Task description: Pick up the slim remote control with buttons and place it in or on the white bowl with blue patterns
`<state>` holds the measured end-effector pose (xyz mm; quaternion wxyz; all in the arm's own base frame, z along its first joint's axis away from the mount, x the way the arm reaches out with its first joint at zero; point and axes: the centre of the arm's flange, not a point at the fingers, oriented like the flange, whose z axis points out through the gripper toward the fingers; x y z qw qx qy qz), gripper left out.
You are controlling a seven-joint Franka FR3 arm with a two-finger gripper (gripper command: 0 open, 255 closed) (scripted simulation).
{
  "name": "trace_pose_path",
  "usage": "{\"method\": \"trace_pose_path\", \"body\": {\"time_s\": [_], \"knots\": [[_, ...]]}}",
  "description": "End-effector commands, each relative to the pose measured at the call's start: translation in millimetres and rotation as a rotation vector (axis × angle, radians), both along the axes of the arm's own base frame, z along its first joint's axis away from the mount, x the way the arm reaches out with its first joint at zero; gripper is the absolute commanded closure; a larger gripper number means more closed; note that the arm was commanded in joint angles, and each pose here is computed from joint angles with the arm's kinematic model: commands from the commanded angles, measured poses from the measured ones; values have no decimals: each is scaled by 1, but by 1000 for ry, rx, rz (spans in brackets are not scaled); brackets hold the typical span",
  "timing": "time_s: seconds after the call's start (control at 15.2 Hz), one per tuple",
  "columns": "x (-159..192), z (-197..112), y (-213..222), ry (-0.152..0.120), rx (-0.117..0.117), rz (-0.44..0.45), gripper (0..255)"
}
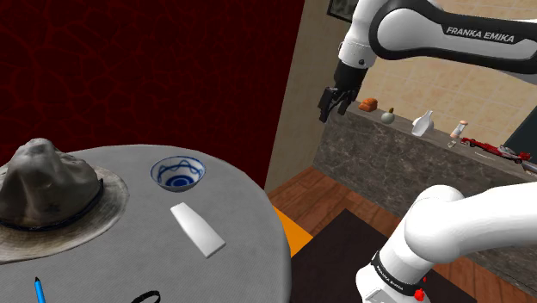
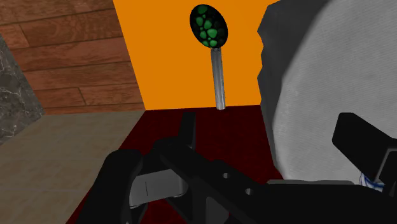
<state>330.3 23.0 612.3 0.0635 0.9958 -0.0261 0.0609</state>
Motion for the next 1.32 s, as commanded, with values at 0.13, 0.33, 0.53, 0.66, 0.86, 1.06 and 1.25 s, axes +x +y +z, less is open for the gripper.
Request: {"method": "trace_pose_path", "body": {"time_s": [0.13, 0.33, 0.53, 0.66, 0.86, 1.06, 1.25], "knots": [[9, -16, 18, 7, 6, 6, 0], [23, -40, 45, 18, 15, 16, 0], [36, -64, 72, 28, 24, 26, 0], [45, -80, 91, 35, 30, 32, 0], [57, -104, 119, 46, 39, 42, 0], [69, -127, 147, 57, 48, 51, 0], [81, -151, 176, 67, 57, 61, 0]]}}
